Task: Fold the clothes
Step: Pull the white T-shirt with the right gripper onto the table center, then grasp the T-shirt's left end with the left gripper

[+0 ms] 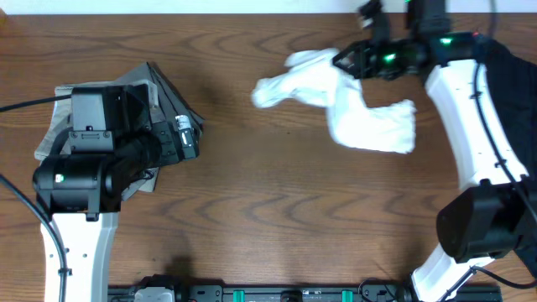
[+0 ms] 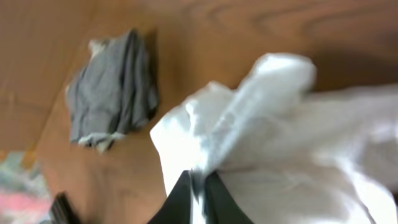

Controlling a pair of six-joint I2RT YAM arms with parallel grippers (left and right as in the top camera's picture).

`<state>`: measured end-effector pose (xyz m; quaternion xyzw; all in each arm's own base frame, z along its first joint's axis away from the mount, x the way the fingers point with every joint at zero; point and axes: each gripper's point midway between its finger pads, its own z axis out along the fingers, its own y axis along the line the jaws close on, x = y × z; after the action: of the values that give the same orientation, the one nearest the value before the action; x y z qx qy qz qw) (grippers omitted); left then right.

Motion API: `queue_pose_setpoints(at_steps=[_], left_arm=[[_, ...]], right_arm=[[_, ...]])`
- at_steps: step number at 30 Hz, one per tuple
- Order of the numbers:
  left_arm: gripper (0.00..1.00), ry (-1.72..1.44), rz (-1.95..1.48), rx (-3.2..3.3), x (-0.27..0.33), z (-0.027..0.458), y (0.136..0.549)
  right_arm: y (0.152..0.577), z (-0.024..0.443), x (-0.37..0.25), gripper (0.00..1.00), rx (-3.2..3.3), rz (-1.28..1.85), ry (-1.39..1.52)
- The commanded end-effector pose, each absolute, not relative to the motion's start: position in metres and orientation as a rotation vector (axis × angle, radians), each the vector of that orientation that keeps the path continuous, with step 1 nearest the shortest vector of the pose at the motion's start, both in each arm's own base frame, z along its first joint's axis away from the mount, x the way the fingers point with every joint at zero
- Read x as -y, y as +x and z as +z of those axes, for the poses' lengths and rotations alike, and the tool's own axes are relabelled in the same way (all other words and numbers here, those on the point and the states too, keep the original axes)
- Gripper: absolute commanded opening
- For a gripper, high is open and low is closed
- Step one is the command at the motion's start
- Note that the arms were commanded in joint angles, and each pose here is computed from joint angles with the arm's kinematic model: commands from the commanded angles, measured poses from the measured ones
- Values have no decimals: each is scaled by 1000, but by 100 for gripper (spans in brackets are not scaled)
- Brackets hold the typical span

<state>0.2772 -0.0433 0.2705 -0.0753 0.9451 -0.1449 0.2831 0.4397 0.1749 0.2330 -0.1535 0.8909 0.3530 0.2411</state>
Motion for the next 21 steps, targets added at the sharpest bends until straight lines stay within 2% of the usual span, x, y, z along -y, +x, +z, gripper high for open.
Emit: queue_pose_setpoints(at_steps=[1,2,4,5,7,9,11,16,21], left_arm=[[98,-202,-355,-2522,38,275,277],[98,-202,-355,-2526,38,274,277],[98,-205,-355,-2538,38,271,278],[98,-202,-354,-2544,38,270,279],[98,-206,-354,-2561,39,265,281],[98,-210,-353,-2585,39,259,285],[98,-216,-353,-2610,39,252,288],[98,-217,-353,-2679,42,233,297],[98,-207,-355,-2721,46,222,301]], right_arm=[[434,224,-170,17,-2486,700,-525],[435,213,-156,18,-2548,549,-493],[438,201,-128,31,-2624,327,-390],[439,198,-115,35,-2646,257,-331],[440,195,-95,52,-2677,200,-218],[441,193,-75,65,-2700,205,-94],[439,186,-52,67,-2734,202,40],[422,149,-8,81,-2855,224,254],[401,87,13,80,-2986,220,423]])
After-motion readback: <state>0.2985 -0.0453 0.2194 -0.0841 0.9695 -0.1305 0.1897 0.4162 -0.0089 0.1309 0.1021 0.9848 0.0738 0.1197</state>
